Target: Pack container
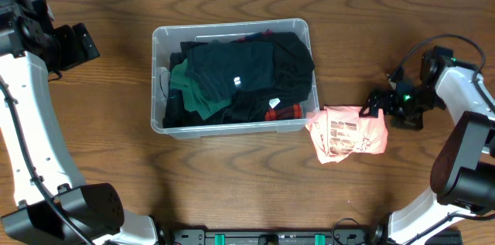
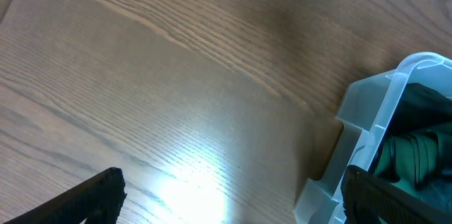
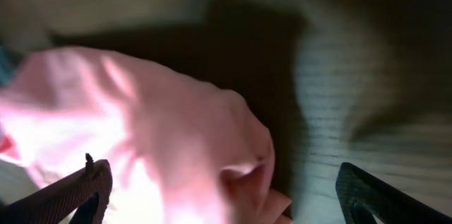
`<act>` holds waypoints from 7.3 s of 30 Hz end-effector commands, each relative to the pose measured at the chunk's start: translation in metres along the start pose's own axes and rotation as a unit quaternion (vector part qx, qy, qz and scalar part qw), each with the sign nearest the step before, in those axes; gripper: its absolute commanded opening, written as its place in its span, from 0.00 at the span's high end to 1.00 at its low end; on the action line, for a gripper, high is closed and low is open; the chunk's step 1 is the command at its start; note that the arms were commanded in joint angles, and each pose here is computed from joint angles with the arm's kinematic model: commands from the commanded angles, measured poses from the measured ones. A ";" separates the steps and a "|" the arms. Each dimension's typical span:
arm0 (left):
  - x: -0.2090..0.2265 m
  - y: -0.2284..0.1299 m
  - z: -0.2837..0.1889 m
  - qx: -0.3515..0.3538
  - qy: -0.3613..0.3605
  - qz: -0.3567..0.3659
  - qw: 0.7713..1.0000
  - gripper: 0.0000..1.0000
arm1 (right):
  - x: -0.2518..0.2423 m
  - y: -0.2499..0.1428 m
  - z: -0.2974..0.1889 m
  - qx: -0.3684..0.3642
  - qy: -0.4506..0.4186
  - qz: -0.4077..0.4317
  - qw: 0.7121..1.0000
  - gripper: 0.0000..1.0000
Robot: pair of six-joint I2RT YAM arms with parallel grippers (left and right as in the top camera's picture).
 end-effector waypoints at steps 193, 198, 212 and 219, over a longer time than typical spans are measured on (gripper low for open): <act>0.002 -0.002 -0.003 -0.001 0.005 0.004 1.000 0.02 | 0.024 -0.181 -0.011 -0.568 -0.049 -0.105 0.815 0.01; 0.002 -0.002 -0.003 -0.001 0.005 0.004 1.000 0.02 | 0.024 -0.181 -0.011 -0.568 -0.049 -0.105 0.815 0.01; 0.000 -0.008 -0.031 -0.037 0.001 0.007 0.999 0.02 | 0.024 -0.181 -0.011 -0.568 -0.049 -0.105 0.815 0.01; -0.016 -0.031 -0.096 -0.122 -0.020 0.031 0.992 0.02 | 0.024 -0.181 -0.011 -0.568 -0.049 -0.105 0.815 0.01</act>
Point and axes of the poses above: each gripper's point midway between its finger pads, its own z axis out along the fingers, its own x axis along the line the jaws close on, y = z × x, the point moved 9 cm from there along -z, back along the fingers, and after that the axes turned 3 degrees about z, right-handed, at the moved point
